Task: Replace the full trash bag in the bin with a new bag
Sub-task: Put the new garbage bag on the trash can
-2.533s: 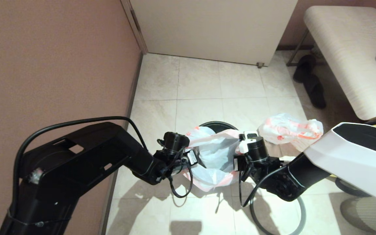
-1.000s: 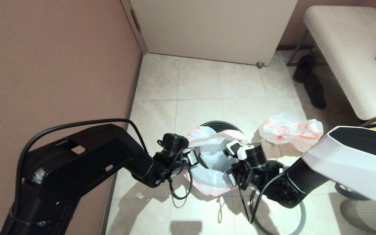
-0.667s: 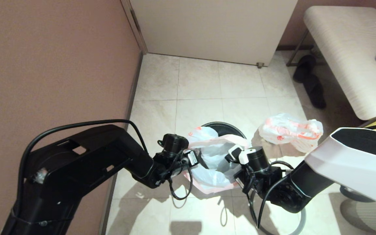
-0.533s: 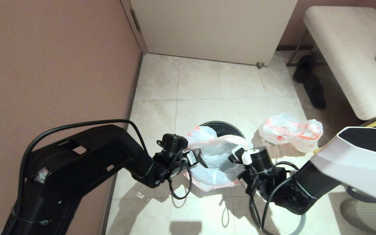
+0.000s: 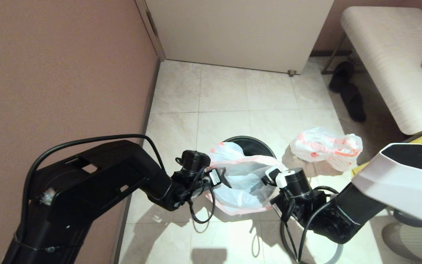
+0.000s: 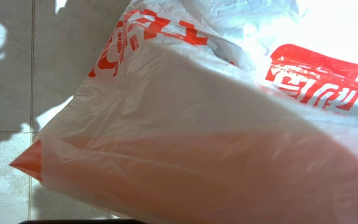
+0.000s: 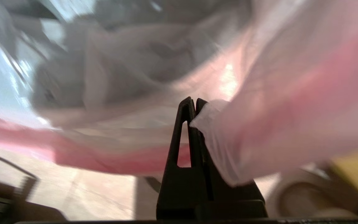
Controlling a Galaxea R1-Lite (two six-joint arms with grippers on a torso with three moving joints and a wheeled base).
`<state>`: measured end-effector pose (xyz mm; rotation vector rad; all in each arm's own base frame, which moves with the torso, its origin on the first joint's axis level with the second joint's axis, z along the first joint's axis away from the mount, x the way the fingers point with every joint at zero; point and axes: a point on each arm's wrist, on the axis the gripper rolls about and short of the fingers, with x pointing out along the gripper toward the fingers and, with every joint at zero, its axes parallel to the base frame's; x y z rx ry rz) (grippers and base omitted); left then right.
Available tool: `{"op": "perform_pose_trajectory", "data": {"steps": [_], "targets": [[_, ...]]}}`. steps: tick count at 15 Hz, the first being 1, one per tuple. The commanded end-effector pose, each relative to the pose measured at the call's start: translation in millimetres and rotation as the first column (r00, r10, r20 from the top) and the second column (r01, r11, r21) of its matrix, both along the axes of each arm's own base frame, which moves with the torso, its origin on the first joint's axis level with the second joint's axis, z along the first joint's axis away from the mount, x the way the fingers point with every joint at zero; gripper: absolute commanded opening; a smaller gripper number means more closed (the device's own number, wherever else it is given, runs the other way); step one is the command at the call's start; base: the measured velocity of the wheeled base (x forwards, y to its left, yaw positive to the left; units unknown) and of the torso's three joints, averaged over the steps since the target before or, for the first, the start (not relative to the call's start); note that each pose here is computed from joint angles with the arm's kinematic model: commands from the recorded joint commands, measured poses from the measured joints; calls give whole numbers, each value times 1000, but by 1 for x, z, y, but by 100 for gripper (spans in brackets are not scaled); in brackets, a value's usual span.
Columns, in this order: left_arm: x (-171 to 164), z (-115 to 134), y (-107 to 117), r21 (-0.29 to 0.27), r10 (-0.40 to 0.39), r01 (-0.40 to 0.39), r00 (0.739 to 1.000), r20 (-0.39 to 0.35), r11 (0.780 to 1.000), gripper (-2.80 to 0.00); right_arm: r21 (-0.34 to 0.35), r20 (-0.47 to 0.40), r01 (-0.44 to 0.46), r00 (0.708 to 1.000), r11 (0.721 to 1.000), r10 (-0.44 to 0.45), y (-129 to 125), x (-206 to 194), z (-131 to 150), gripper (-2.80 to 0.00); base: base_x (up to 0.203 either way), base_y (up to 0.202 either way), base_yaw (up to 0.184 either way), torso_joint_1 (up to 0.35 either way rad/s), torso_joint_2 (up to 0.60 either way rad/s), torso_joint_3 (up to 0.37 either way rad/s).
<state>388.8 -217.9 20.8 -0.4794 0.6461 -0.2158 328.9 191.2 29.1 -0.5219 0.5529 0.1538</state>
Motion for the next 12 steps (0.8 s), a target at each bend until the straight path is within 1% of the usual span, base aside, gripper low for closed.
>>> {"op": "perform_pose_trajectory", "data": {"steps": [1, 3, 5, 7, 10, 11, 12], "targets": [[0, 0, 0, -3, 3, -3, 1000, 0, 1000, -280, 75, -27, 7, 1000, 997, -5, 1, 19, -18, -280, 0, 0, 0, 0, 0, 0], [0, 0, 0, -4, 3, -3, 1000, 2, 1000, -280, 100, -35, 35, 999, 994, -31, -2, 34, -29, -280, 0, 0, 0, 0, 0, 0], [0, 0, 0, -3, 3, -3, 1000, -1, 1000, -280, 101, -30, 60, 998, 993, -57, -10, 41, -29, -280, 0, 0, 0, 0, 0, 0], [0, -1, 0, -3, 2, -2, 1000, -3, 1000, -280, 120, -7, 83, 997, 989, -83, -17, 49, -24, -280, 0, 0, 0, 0, 0, 0], [-2, -1, -1, 0, -5, 5, 1000, -6, 1000, -280, 175, 53, 125, 989, 976, -136, -26, 67, -8, -280, 0, 0, 0, 0, 0, 0], [-2, -2, -1, 5, -7, 8, 1000, -8, 1000, -280, 200, 78, 145, 983, 969, -163, -29, 71, 1, -280, 0, 0, 0, 0, 0, 0], [-3, -4, -2, 19, -18, 18, 1000, -5, 1000, -280, 207, 88, 158, 980, 965, -179, -31, 73, 4, -280, 0, 0, 0, 0, 0, 0]]}}
